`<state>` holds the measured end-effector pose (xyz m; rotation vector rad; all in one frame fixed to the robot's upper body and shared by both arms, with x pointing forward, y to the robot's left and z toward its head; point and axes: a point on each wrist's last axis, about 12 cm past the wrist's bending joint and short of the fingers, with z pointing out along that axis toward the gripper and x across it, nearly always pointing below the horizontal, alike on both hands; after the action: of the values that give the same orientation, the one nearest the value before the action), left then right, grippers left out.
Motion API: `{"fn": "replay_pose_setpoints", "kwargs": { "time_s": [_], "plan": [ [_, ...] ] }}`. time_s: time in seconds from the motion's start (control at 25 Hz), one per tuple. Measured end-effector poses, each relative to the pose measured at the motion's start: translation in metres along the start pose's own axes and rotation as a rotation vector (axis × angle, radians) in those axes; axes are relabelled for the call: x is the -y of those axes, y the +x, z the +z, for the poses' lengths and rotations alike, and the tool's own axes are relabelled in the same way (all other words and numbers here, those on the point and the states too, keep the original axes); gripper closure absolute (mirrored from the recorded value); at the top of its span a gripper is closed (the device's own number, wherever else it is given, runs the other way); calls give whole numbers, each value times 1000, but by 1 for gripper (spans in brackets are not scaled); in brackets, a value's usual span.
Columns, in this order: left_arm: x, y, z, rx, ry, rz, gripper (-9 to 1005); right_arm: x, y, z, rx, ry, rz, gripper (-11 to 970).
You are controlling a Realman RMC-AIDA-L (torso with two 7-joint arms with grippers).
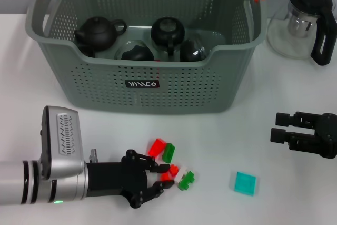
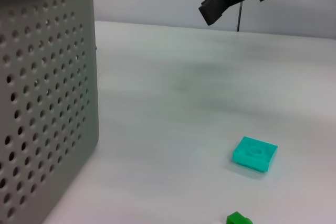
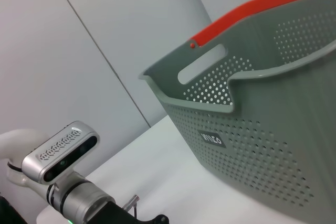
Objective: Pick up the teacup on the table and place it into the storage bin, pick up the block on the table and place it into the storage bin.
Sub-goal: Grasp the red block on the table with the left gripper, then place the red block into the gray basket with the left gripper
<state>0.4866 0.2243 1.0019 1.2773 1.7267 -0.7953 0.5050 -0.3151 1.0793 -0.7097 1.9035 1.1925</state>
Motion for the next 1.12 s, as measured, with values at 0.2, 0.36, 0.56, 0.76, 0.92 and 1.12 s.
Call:
{"fn": "replay_pose_setpoints", "kwargs": {
  "time_s": [0.2, 0.36, 0.56, 0.76, 0.92, 1.12],
  "plan": [
    [-4, -1, -2, -5, -10, -37, 700, 0, -1, 0, -3, -1, 8, 274],
    [-6, -3, -3, -9, -13, -66, 765, 0, -1, 0, -4, -1, 8, 274],
    [-8, -16, -20, 71, 33, -136, 810, 0, -1, 0, -4, -1, 9, 273],
    [-10, -37, -57, 248, 114, -163, 804, 1, -1, 0, -4, -1, 8, 274],
    [-16, -64, -87, 489, 180, -169, 799, 1, -2, 1, -4, -3, 6, 275],
    [-40, -104, -97, 715, 161, -181, 792, 1, -4, 2, -4, -6, 2, 274]
  ]
}}
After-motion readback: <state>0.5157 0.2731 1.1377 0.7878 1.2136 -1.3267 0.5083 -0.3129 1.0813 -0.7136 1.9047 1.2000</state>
